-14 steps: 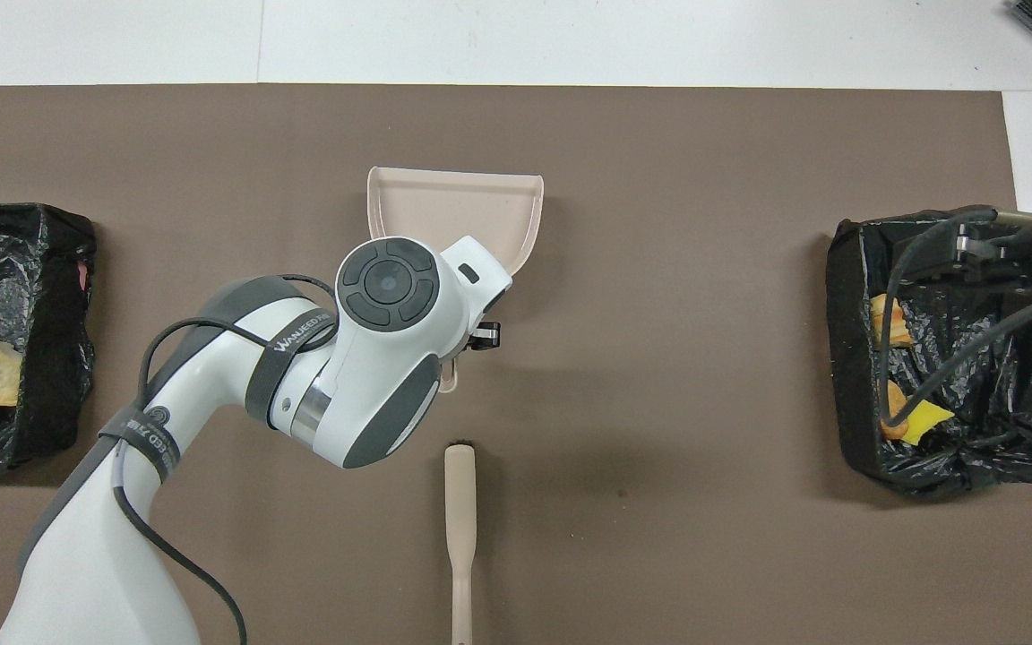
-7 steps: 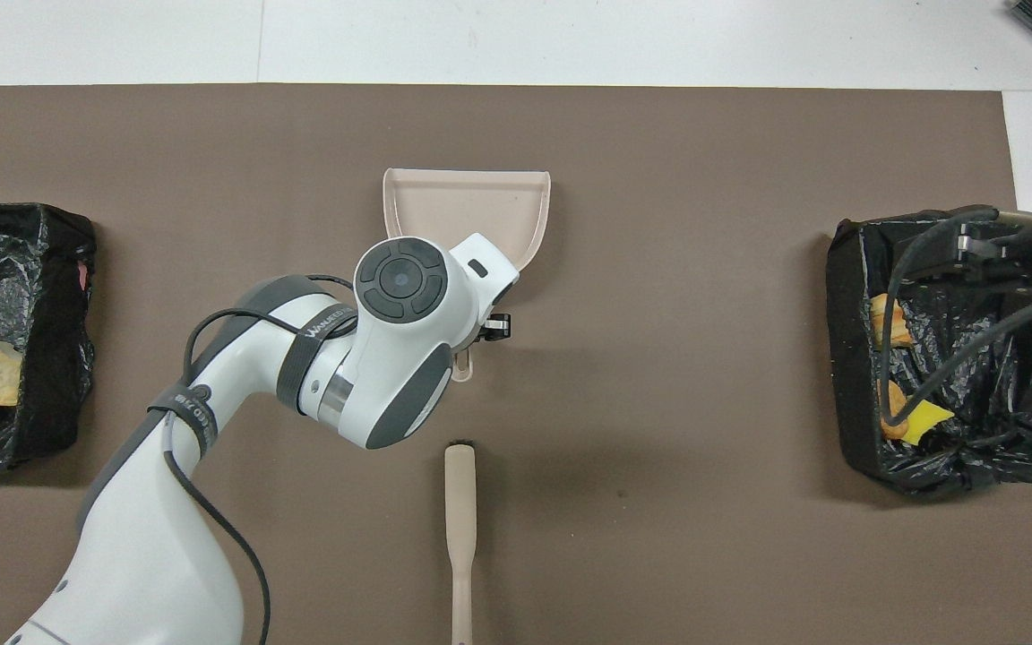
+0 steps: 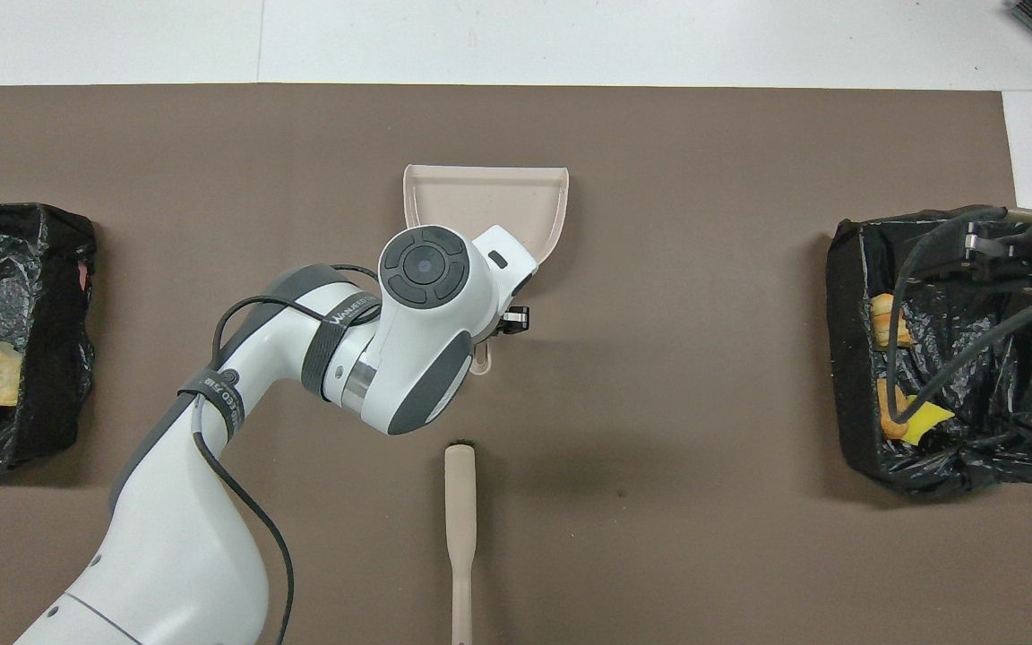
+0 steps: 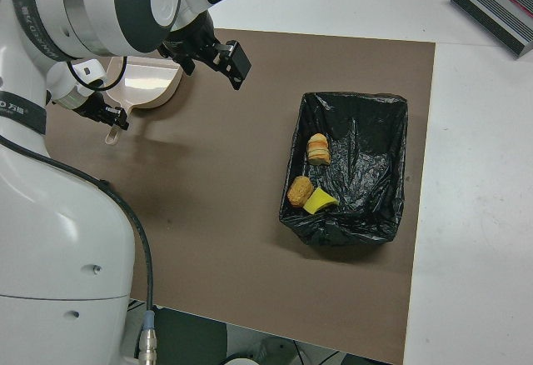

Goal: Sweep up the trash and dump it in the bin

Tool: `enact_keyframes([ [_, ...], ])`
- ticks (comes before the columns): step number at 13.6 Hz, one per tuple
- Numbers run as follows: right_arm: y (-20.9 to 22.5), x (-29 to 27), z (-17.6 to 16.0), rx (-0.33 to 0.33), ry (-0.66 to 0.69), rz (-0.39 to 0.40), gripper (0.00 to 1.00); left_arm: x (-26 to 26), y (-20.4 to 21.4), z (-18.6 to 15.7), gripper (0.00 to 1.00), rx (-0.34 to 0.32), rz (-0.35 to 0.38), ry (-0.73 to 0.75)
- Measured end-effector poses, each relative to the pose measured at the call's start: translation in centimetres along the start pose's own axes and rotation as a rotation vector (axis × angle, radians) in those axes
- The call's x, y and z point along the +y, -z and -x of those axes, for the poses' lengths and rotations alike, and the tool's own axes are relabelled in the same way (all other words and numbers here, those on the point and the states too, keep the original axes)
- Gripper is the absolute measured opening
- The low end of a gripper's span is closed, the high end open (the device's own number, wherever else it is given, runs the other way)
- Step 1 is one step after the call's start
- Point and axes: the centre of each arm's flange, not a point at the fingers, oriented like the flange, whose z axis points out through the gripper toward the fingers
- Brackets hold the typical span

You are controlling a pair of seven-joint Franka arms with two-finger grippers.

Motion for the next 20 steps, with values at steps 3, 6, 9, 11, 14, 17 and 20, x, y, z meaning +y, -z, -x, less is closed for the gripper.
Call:
enact_keyframes([
  [3, 0.0, 0.0, 0.0, 0.000, 0.000, 0.000, 1.00, -0.6, 1.4, -0.7, 0.58, 0.011, 0.005, 0.016],
  [6, 0.0, 0.0, 0.0, -0.001, 0.000, 0.000, 1.00, -3.7, 5.3, -1.7, 0.95, 0.006, -0.015, 0.066],
  [9, 0.0, 0.1, 0.0, -0.001, -0.001, 0.000, 1.00, -9.1, 9.3, -3.2, 1.00, 0.010, -0.026, 0.136],
  [11, 0.0, 0.1, 0.0, -0.001, -0.001, 0.000, 1.00, -13.7, 11.9, -3.7, 1.00, -0.009, -0.042, 0.149],
  [14, 0.0, 0.1, 0.0, -0.001, -0.003, 0.000, 1.00, -20.8, 15.8, -3.1, 1.00, -0.056, -0.063, 0.129],
  [17, -0.1, 0.4, -0.1, -0.001, -0.007, 0.000, 1.00, -25.6, 18.9, -1.9, 1.00, -0.086, -0.070, 0.109],
  [20, 0.0, 0.1, 0.0, -0.001, -0.002, 0.000, 1.00, -29.9, 21.9, -0.5, 1.00, -0.104, -0.073, 0.085],
])
